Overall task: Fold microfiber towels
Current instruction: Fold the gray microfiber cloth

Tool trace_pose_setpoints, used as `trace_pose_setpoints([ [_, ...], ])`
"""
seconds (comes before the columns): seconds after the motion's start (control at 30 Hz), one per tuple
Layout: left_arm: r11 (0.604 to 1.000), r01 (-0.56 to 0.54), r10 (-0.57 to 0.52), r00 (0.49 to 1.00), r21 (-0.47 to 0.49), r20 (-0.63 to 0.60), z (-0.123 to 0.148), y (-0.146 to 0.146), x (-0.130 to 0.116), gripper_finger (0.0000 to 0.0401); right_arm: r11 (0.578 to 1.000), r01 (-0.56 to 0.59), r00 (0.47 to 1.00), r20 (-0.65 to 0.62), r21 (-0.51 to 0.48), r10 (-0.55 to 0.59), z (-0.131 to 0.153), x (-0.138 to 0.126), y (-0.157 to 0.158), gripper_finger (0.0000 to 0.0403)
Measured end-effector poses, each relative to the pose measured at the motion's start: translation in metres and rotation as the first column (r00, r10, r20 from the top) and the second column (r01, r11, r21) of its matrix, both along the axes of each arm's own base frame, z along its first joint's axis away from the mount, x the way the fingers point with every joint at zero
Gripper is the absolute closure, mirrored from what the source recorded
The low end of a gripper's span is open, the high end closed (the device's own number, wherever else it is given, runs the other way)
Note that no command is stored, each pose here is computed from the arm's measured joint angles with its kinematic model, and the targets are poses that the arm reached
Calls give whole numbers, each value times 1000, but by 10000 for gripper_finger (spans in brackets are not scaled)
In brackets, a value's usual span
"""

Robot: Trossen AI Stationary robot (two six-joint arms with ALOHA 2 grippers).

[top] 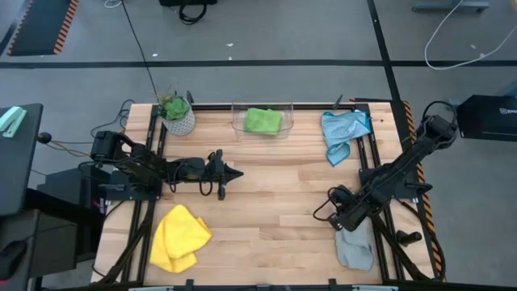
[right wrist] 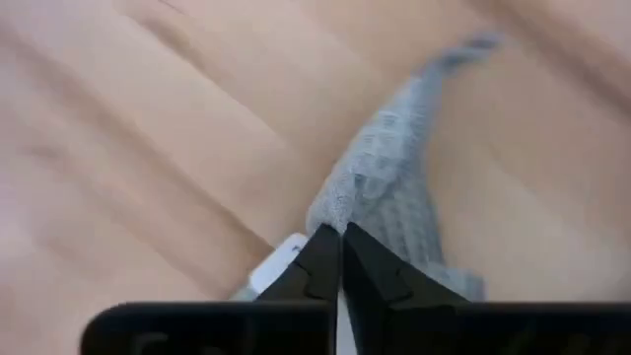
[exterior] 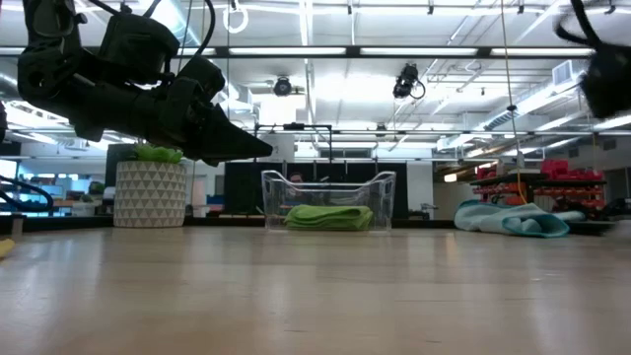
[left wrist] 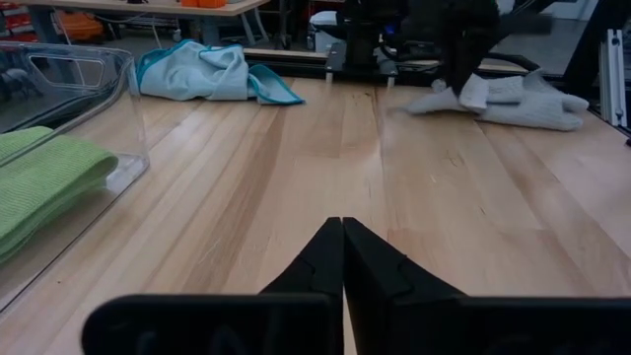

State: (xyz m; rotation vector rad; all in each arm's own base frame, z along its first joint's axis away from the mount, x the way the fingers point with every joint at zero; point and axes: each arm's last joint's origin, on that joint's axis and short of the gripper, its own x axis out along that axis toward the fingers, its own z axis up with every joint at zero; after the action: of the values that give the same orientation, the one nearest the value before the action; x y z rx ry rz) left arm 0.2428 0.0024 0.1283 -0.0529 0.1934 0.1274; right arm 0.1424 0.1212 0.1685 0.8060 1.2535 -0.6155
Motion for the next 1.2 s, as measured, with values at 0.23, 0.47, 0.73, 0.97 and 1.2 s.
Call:
trace_pose_setpoints([
  [0.23,1000,8,-8,1000,0,24,6,-2,6,378,978,-133,961,219,-161,167,37,48,-18,384],
  [0.47,999,50,-50,998,0,-35,13,-13,25,373,895,-297,838,358,-333,411,35,119,-53,383],
  [0.73,995,54,-65,990,-84,-125,21,-24,43,288,767,-450,732,303,-457,610,25,177,-71,307],
  [0.97,985,20,-46,988,-174,-147,19,-25,42,189,685,-568,685,199,-456,700,55,164,-59,206],
  [1.2,986,28,-61,979,-167,-196,15,-29,40,173,680,-614,706,106,-401,700,23,124,-35,187],
])
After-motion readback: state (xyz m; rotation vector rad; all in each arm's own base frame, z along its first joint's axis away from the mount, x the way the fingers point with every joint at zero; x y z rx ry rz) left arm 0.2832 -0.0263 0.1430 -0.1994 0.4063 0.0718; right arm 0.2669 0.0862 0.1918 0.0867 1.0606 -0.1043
